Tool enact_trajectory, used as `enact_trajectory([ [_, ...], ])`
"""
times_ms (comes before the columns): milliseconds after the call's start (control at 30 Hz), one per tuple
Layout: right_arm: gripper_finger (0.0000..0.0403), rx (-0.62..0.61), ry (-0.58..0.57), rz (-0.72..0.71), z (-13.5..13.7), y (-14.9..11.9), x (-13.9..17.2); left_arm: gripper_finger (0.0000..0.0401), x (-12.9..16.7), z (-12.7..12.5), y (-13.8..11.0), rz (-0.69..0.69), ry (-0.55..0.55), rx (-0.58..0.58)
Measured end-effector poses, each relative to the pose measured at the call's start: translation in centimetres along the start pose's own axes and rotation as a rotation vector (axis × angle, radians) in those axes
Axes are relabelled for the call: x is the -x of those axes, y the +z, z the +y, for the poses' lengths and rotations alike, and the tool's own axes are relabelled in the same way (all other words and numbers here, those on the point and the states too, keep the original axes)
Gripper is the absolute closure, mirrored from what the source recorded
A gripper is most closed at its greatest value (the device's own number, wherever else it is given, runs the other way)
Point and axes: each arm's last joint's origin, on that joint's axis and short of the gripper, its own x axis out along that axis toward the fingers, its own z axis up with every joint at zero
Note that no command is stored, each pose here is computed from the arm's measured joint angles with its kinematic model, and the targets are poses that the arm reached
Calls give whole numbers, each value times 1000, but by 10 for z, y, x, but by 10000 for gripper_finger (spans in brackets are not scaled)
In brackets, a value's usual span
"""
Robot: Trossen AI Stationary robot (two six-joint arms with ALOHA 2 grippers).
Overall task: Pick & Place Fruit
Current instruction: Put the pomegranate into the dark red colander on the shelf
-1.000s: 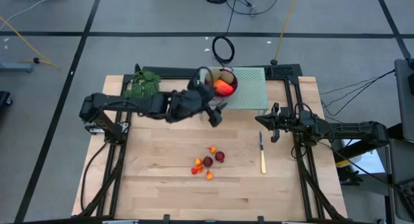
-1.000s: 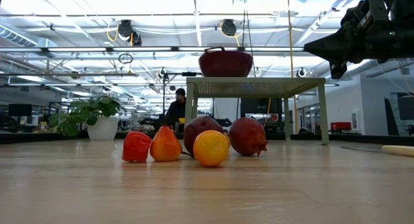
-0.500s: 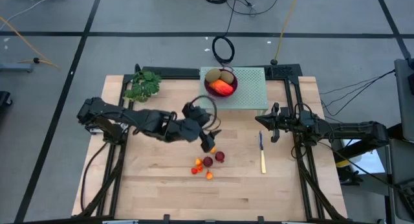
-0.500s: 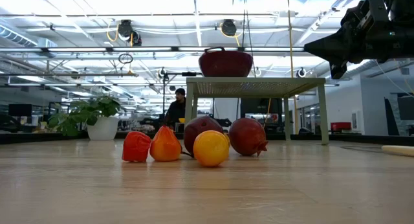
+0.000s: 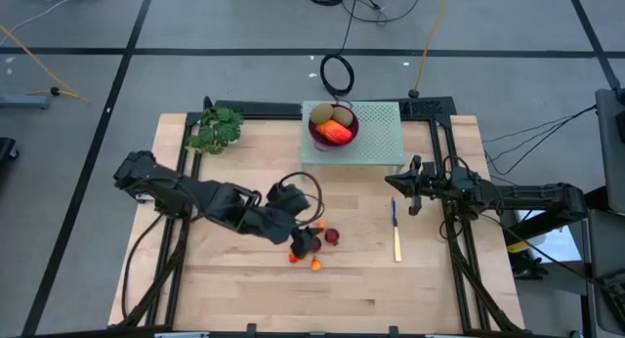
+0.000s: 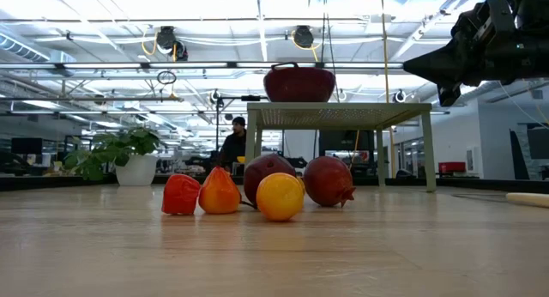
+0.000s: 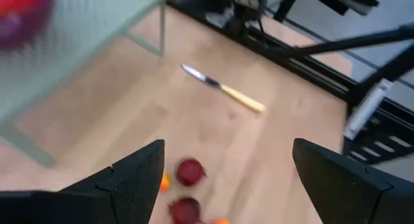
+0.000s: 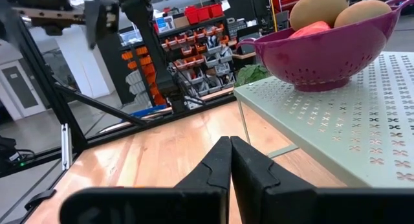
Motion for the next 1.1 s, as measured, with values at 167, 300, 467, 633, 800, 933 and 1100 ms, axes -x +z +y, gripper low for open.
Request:
enact_trajectory([
  [167, 399, 25, 0, 0, 0, 0, 0, 66, 5, -7, -9, 40, -24, 74],
  [300, 399, 42, 0, 0, 0, 0, 0, 66, 10, -15, -18, 55, -44, 108],
  [467, 399, 42, 0, 0, 0, 0, 0, 66, 7, -25, -30, 81, -47, 127],
  [633, 399, 42, 0, 0, 0, 0, 0, 66, -2, -27, -36, 95, -28, 150],
  [800, 399, 40, 1, -1, 0, 0, 0, 66, -6, -21, -30, 80, -1, 220],
  [933, 399, 35, 1, -1, 0, 0, 0, 66, -8, -18, -27, 61, 20, 273],
  [1100, 399, 35, 1, -1, 0, 0, 0, 66, -10, -13, -25, 66, 52, 343],
])
